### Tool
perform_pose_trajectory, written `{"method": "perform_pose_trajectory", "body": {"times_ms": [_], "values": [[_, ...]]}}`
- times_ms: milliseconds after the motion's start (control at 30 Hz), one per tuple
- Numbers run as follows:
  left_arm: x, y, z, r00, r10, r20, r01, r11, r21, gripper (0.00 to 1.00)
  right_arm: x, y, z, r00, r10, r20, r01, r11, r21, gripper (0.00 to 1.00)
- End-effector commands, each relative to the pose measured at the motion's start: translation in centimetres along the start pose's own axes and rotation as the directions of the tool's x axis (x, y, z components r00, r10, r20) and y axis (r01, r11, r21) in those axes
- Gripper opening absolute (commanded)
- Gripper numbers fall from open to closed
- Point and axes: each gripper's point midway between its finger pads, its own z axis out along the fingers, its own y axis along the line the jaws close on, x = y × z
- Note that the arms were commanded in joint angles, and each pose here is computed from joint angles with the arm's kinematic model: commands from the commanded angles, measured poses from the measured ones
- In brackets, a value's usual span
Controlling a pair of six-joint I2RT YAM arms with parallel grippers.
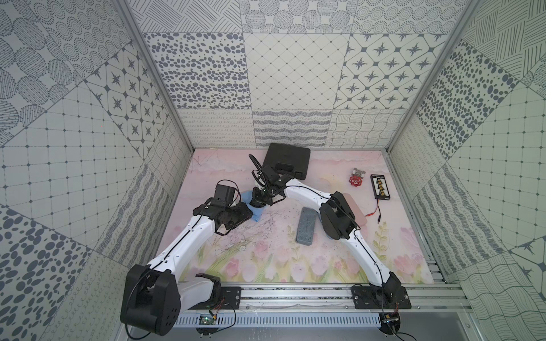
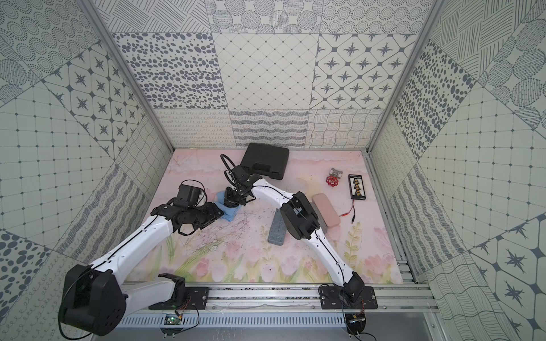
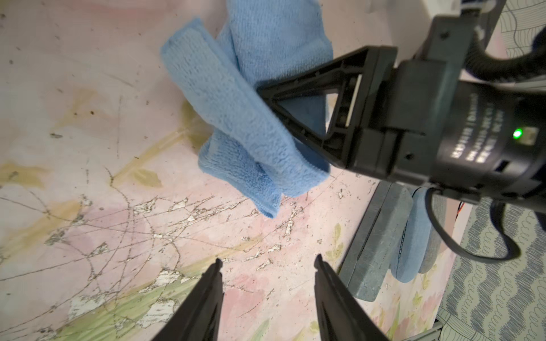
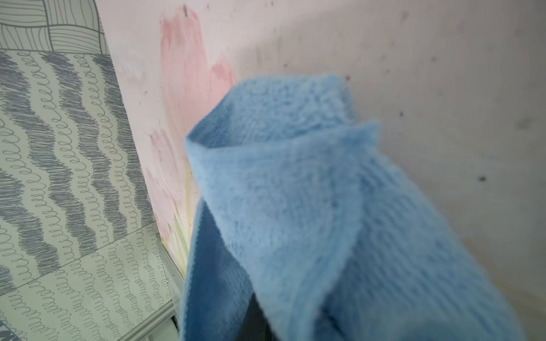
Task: Wipe the eyeglass case
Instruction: Place the cleaning item at the center of the board, then reset both arms
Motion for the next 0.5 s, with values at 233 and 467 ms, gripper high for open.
{"method": "perform_pose_trajectory", "body": {"times_ms": [233, 467], "values": [[-6.8, -4.2, -4.7, 0.921, 0.274, 0.278, -0.281, 0.960, -0.016, 0.56, 0.7, 4.4, -13.6, 0.944, -0.311, 0.109, 0.300, 0.948, 0.110, 0.31], [-9.0, -6.4, -5.6, 0.649, 0.470, 0.599, -0.554, 0.831, -0.052, 0.66, -0.5, 1.9, -23.8, 0.547, -0.687, 0.478, 0.492, 0.726, 0.481, 0.73]]}}
